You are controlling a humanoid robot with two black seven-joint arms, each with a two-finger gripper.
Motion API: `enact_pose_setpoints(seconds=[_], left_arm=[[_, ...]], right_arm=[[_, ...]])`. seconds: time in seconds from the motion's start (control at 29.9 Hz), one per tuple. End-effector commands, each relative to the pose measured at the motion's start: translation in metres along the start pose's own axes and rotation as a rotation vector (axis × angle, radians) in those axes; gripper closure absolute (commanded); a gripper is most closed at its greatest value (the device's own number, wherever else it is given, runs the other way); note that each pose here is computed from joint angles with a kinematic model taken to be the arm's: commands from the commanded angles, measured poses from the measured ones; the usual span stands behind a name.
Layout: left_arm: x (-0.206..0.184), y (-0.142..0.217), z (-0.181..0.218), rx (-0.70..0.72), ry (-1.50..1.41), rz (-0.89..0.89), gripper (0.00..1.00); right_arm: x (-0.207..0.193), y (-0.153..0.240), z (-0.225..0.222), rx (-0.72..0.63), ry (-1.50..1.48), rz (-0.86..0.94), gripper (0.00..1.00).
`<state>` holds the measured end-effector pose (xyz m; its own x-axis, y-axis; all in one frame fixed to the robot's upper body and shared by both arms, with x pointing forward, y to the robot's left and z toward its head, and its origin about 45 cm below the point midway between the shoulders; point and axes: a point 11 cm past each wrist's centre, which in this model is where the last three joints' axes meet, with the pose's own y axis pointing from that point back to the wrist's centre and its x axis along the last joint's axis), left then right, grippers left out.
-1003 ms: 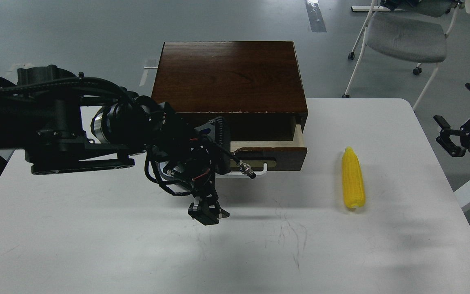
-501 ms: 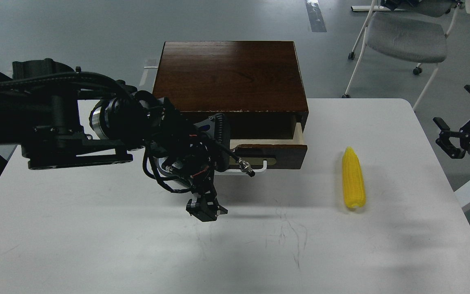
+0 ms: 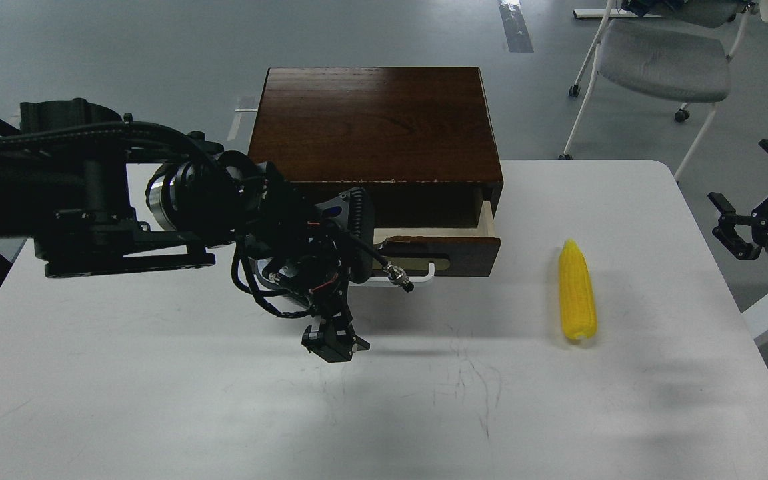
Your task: Put corn in drawer with both arms
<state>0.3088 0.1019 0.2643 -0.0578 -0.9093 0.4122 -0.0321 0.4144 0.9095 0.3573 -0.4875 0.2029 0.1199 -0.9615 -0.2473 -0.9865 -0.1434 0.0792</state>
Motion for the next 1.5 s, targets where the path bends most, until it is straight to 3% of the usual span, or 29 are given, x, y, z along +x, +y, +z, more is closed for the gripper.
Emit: enact_pose_setpoints(seconds=[0.0, 1.2, 1.47], left_arm=[[0.0, -0.002, 0.0, 0.01, -0.039, -0.018, 0.02], [0.004, 0.01, -0.006, 0.093, -0.216, -0.098, 0.03], [0.013, 0.037, 0.004, 0.117, -0.248, -0.051, 0.03]], right_arm=[[0.001, 0.0, 0.0, 0.0, 0.001, 0.001, 0.0], [0.001, 0.001, 0.001, -0.001, 0.001, 0.002, 0.0], [0.001, 0.001, 0.001, -0.003, 0.001, 0.004, 0.0]])
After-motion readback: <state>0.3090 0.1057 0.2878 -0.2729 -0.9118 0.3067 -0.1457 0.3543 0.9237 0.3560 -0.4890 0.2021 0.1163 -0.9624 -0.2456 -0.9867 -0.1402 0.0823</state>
